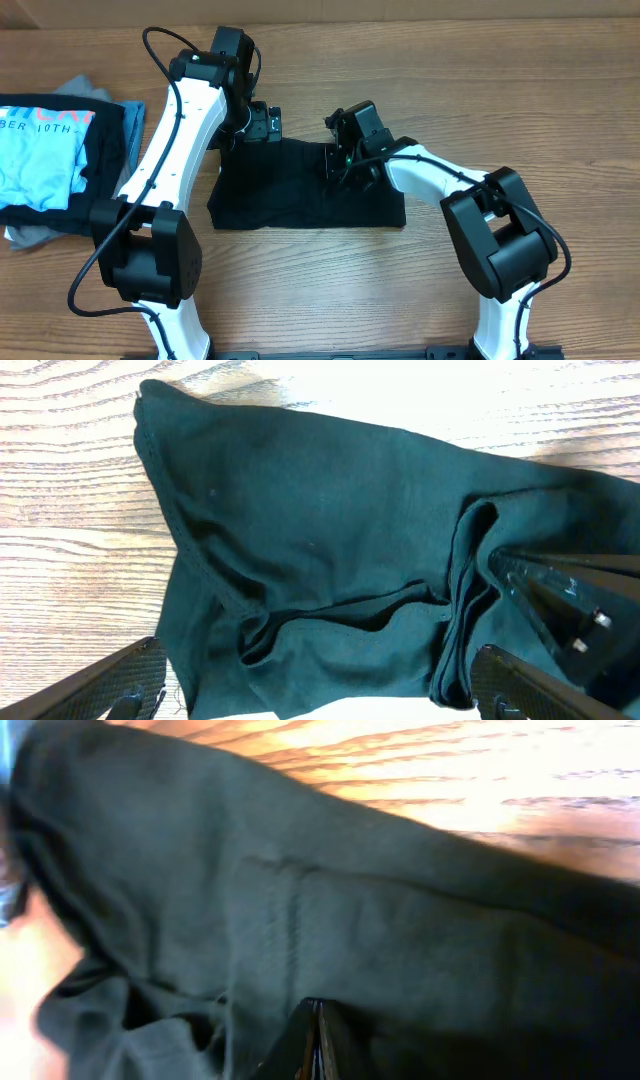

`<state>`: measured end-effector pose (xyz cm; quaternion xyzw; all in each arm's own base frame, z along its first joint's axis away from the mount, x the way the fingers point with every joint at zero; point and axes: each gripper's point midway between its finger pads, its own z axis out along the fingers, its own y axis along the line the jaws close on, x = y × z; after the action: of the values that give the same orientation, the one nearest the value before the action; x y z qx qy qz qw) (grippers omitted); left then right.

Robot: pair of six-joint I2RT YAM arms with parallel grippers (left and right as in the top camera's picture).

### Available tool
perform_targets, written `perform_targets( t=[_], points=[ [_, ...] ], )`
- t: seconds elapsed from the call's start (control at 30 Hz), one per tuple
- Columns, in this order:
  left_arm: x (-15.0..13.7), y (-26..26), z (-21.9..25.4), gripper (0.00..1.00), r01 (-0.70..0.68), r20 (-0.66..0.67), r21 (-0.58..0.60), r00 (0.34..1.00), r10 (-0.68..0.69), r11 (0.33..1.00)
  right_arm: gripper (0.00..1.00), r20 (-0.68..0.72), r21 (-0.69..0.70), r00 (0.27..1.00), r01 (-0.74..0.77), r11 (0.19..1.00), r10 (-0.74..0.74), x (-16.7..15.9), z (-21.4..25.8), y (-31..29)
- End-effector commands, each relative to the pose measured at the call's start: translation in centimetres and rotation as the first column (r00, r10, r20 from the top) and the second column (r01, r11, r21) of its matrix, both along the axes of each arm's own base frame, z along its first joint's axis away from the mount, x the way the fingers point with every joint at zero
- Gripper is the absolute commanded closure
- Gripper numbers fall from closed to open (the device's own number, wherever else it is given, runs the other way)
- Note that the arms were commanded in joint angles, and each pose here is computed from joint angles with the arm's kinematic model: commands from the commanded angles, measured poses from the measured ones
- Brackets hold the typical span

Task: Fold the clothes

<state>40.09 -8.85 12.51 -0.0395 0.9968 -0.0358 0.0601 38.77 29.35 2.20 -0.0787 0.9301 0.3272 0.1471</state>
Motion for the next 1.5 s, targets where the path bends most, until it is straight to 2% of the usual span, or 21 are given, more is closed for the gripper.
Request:
perform_targets(
  t=[0.0, 0.4, 0.57, 0.83, 1.0, 1.07, 1.23, 1.37, 1.47],
  points=[
    [0.2, -0.1, -0.1, 0.0, 0.003, -0.002, -0.009, 1.0, -0.003, 1.0, 0.96, 0.092, 0.119, 0.996, -0.029, 0.993, 0.018, 1.0, 6.5, 0.5],
    [0.2, -0.1, -0.1, 0.0, 0.003, -0.002, -0.009, 1.0, -0.003, 1.0, 0.96, 0.069, 0.093, 0.998, -0.015, 0.996, 0.009, 0.5, 6.4, 0.0],
    [0.2, -0.1, -0.1, 0.0, 0.003, -0.002, -0.01, 1.0, -0.003, 1.0, 0.96, 0.066, 0.014, 0.997, 0.026, 1.0, -0.027, 0.6, 4.9, -0.7],
    [0.2, -0.1, -0.1, 0.0, 0.003, -0.002, -0.009, 1.0, -0.003, 1.0, 0.96, 0.063, 0.002, 0.997, -0.039, 0.999, 0.039, -1.1, 3.1, 2.3],
    [0.2, -0.1, -0.1, 0.0, 0.003, -0.002, -0.009, 1.0, -0.003, 1.0, 0.96, 0.058, -0.064, 0.998, -0.011, 0.998, 0.014, -1.5, 1.2, 2.8],
    [0.2, -0.1, -0.1, 0.0, 0.003, -0.002, -0.009, 1.0, -0.003, 1.0, 0.96, 0.06, -0.03, 0.997, -0.037, 0.999, 0.038, -1.8, 1.8, 3.5],
    [0.2, -0.1, -0.1, 0.0, 0.003, -0.002, -0.009, 1.0, -0.003, 1.0, 0.96, 0.085, 0.139, 0.991, -0.11, 0.984, 0.099, -1.9, 6.7, 4.3],
    [0.2, -0.1, -0.1, 0.0, 0.003, -0.002, -0.009, 1.0, -0.003, 1.0, 0.96, 0.131, 0.171, 0.99, -0.07, 0.983, 0.048, -0.4, 10.0, 2.2],
    [0.2, -0.1, -0.1, 0.0, 0.003, -0.002, -0.009, 1.0, -0.003, 1.0, 0.96, 0.13, 0.167, 0.991, -0.035, 0.985, 0.013, 0.6, 10.2, 0.9]
  ],
)
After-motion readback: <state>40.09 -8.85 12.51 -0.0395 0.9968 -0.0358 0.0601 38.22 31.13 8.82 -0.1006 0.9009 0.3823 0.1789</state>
